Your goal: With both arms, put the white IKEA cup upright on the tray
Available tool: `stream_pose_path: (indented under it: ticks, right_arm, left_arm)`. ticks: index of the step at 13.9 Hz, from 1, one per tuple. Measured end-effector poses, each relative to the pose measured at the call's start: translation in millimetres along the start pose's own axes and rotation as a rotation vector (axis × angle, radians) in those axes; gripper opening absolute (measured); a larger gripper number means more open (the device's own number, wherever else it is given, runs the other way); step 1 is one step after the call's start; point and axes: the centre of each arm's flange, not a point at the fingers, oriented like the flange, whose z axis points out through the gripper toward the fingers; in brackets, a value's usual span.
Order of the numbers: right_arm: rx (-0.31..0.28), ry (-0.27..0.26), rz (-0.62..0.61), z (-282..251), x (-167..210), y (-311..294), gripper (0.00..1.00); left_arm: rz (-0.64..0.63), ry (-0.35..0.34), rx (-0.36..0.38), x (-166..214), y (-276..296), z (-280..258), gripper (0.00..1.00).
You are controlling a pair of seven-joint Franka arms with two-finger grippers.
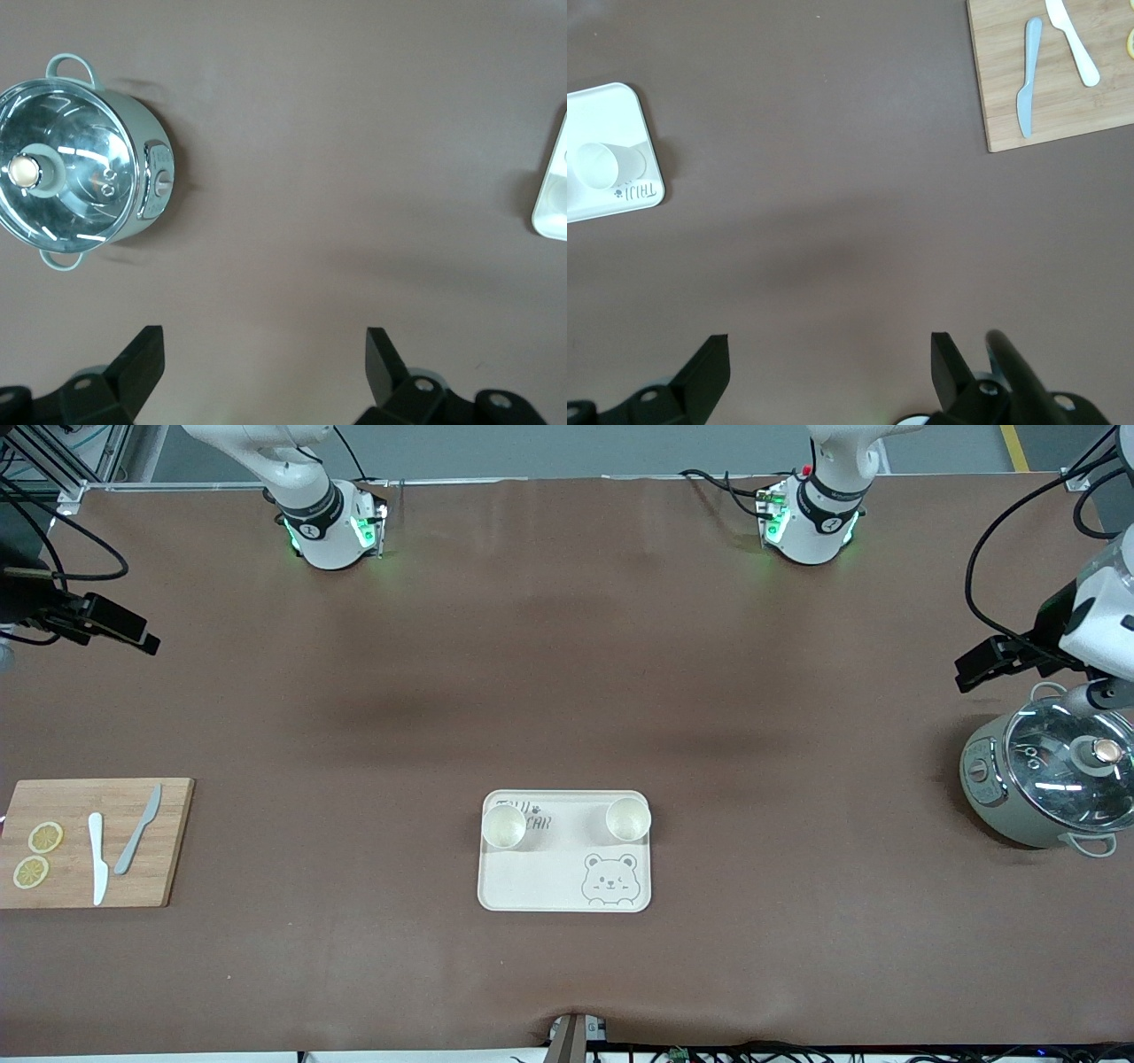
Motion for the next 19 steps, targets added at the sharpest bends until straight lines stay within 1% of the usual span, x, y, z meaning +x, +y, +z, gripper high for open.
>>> stream_pose_path:
  ticks: [4,7,9,14,17,19]
  right_arm:
    - [-0.015,0.053,-0.027,-19.6,-9.7,-8.8,1.00]
    - [-0.017,0.071,-0.023,-28.0,-8.0,-6.2,1.00]
    - [-0.032,0.081,-0.022,-31.6,-5.7,-4.5,1.00]
    - [-0.075,0.080,-0.054,-28.0,-0.3,-5.7,1.00]
    - [-0.081,0.077,-0.123,-27.9,0.0,-5.9,1.00]
    - [-0.083,0.075,-0.153,-27.5,0.1,-5.9,1.00]
  left_arm:
    - [0.026,0.004,0.011,-10.4,-18.1,-4.0,1.00]
    - [0.026,0.010,0.010,-12.1,-22.4,-7.6,1.00]
    - [0.028,0.010,0.010,-12.1,-21.8,-7.6,1.00]
    - [0.029,0.018,0.008,-11.9,-20.7,-10.3,1.00]
    - [0.028,0.024,0.004,-11.8,-21.2,-13.6,1.00]
    - [0.064,0.022,-0.002,-11.6,-21.4,-13.2,1.00]
